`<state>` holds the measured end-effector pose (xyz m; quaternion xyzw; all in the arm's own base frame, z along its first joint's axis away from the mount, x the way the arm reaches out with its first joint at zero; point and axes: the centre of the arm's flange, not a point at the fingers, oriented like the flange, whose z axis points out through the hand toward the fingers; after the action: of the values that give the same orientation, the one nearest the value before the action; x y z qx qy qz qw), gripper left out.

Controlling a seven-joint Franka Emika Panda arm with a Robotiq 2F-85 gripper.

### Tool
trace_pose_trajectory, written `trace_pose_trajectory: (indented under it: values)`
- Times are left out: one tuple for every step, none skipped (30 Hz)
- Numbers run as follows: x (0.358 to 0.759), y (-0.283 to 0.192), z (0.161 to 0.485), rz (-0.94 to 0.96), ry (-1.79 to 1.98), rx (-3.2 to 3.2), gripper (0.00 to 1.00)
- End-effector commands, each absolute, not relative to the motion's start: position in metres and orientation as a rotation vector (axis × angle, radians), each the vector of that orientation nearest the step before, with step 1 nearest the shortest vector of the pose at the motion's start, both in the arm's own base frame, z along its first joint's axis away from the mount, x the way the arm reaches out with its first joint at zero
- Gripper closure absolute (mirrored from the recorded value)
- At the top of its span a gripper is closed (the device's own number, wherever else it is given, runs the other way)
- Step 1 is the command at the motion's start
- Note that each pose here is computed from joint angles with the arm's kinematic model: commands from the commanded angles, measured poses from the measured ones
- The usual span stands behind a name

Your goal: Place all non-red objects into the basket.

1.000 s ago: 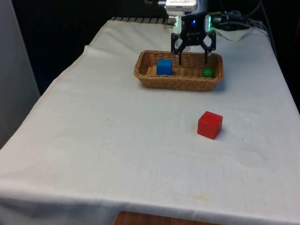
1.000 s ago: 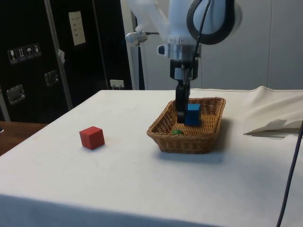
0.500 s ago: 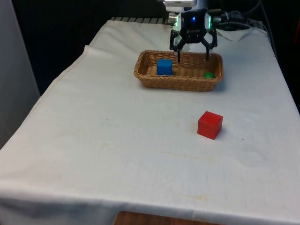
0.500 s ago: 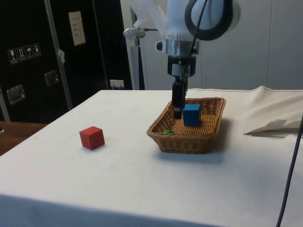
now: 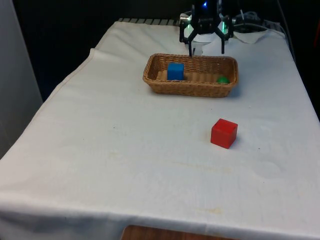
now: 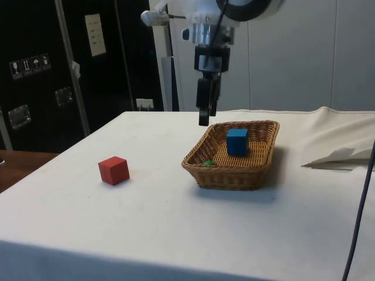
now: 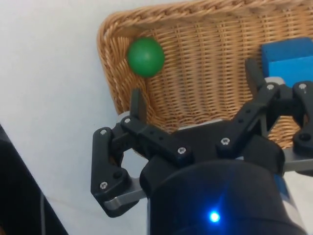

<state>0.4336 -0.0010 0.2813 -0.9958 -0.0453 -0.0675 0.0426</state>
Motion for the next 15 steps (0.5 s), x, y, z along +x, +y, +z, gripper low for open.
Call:
trace_pose_trajectory:
  values:
    - [0.436, -0.005, 0.282, -0.195, -0.125, -3.067, 0.0]
    - [0.438, -0.005, 0.284, -0.195, -0.12, -3.066, 0.0]
    - [0.441, -0.005, 0.288, -0.197, -0.113, -3.067, 0.0]
    - [0.441, -0.002, 0.289, -0.21, -0.121, -3.048, 0.0]
    - [0.443, -0.006, 0.29, -0.199, -0.108, -3.068, 0.0]
    - [0.445, -0.006, 0.293, -0.2, -0.104, -3.068, 0.0]
    - [0.446, -0.006, 0.295, -0.201, -0.098, -3.067, 0.0]
    - [0.448, -0.007, 0.296, -0.201, -0.094, -3.067, 0.0]
    - [0.45, -0.007, 0.299, -0.201, -0.09, -3.068, 0.0]
    - [0.453, -0.009, 0.303, -0.204, -0.081, -3.069, 0.0]
    - [0.454, -0.009, 0.305, -0.205, -0.076, -3.069, 0.0]
    - [0.455, -0.011, 0.307, -0.205, -0.072, -3.07, 0.0]
    - [0.454, -0.007, 0.305, -0.214, -0.084, -3.053, 0.0]
    - [0.457, -0.012, 0.309, -0.205, -0.066, -3.07, 0.0]
    - [0.457, -0.012, 0.311, -0.205, -0.061, -3.069, 0.0]
